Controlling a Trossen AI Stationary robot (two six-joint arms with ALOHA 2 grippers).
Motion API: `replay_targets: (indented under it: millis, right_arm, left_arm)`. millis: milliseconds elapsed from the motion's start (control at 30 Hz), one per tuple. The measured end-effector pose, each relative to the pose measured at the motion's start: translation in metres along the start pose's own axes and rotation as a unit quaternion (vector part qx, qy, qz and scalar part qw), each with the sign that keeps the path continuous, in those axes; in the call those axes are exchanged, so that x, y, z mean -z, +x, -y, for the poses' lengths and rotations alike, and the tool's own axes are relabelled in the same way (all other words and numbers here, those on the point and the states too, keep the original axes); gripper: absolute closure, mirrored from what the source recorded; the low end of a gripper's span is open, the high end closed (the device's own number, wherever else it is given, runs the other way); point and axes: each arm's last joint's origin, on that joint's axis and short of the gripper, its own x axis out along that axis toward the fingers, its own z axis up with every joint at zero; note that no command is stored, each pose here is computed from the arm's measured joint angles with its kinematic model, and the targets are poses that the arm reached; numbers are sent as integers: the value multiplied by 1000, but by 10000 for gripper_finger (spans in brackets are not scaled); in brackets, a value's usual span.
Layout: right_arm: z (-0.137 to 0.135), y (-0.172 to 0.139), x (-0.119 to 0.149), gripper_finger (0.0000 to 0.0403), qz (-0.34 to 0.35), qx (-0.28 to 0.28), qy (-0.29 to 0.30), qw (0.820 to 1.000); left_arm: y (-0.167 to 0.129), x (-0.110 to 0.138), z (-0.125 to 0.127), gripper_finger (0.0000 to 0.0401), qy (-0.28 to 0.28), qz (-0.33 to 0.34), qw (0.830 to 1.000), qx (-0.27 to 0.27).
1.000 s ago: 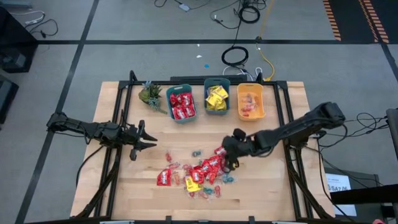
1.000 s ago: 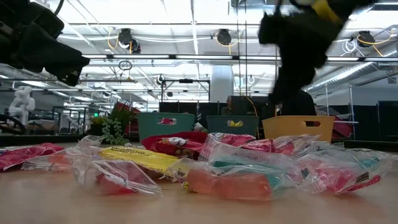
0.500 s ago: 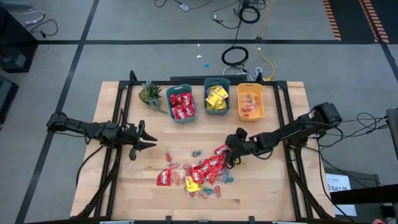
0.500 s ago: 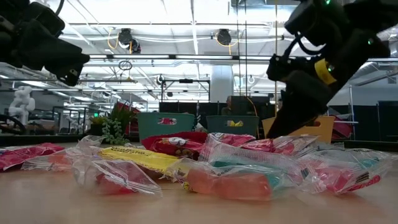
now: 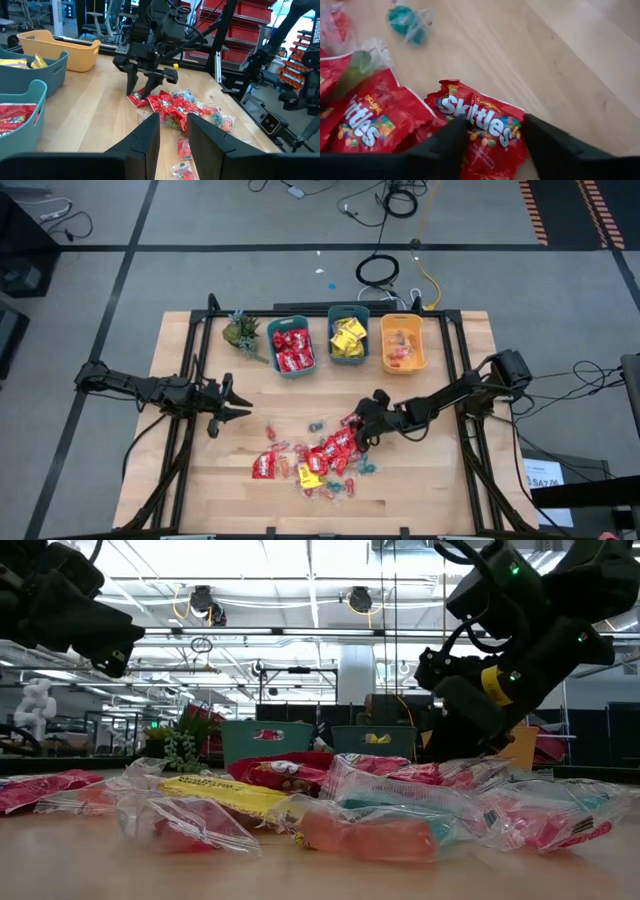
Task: Sort candy
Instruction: Put the red candy into the green bin
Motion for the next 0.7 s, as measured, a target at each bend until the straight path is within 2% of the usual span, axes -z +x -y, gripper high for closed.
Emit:
replay_targets:
  millis: [167,200,400,500,700]
  right_arm:
    - [5,-12,-12,368,8,-12,12,1000]
    - [7,-15,-15,383,10,-12,10,1000]
    - [17,-48,-43,390,70,-23,44,996]
    - [18,-66,-60,398,94,-29,21,995]
    - [17,-90,-124,401,120,10,-42,992]
  left_arm:
    - [0,0,0,294,0,0,1000,0]
    - [0,0,0,294,0,0,1000,0]
    - [0,0,0,294,0,-1,1000,0]
    - [0,0,0,294,2,-1,1000,0]
    - [0,0,0,294,1,0,1000,-2]
